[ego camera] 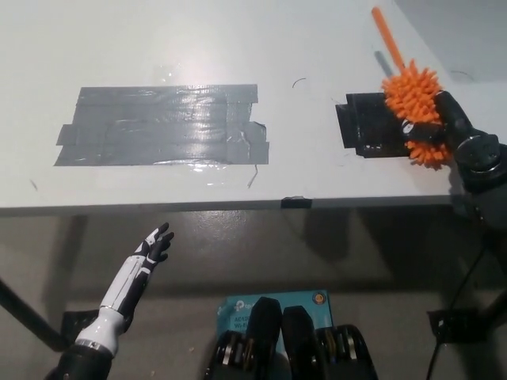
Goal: A person hands an oraange duster to the robot and the robot grabs it with its right hand and places it on the black marked spot infron tof it on the desk
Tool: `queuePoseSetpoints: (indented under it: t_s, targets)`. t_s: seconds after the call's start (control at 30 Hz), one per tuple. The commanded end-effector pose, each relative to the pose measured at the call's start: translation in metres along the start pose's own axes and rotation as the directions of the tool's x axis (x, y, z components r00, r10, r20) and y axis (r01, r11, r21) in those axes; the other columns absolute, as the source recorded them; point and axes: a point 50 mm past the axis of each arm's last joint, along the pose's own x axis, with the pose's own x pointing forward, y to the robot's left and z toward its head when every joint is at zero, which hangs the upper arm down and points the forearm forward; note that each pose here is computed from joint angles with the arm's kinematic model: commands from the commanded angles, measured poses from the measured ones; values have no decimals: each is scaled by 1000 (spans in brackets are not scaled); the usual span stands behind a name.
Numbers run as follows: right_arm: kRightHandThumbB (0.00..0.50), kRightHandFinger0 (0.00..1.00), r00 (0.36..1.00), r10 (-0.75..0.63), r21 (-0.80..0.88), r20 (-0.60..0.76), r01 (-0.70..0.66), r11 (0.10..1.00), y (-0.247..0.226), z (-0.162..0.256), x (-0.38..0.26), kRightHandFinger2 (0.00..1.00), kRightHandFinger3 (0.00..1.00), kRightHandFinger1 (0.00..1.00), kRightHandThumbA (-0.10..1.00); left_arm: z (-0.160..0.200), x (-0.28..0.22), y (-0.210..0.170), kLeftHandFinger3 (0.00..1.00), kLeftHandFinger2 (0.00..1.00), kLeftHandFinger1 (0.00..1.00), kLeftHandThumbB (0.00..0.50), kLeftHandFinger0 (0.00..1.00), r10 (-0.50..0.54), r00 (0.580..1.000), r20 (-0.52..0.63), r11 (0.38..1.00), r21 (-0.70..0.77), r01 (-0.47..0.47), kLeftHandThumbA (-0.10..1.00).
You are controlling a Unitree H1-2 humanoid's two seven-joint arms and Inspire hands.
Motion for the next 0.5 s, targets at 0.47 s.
queuePoseSetpoints:
  t_s: [0.47]
  targets:
    - [407,1000,974,50,-105,220,-28,994,-17,42,-2,1000,1000,1000,799,17,12,7,1000,1000,1000,194,1000,-12,999,49,999,39,10,1000]
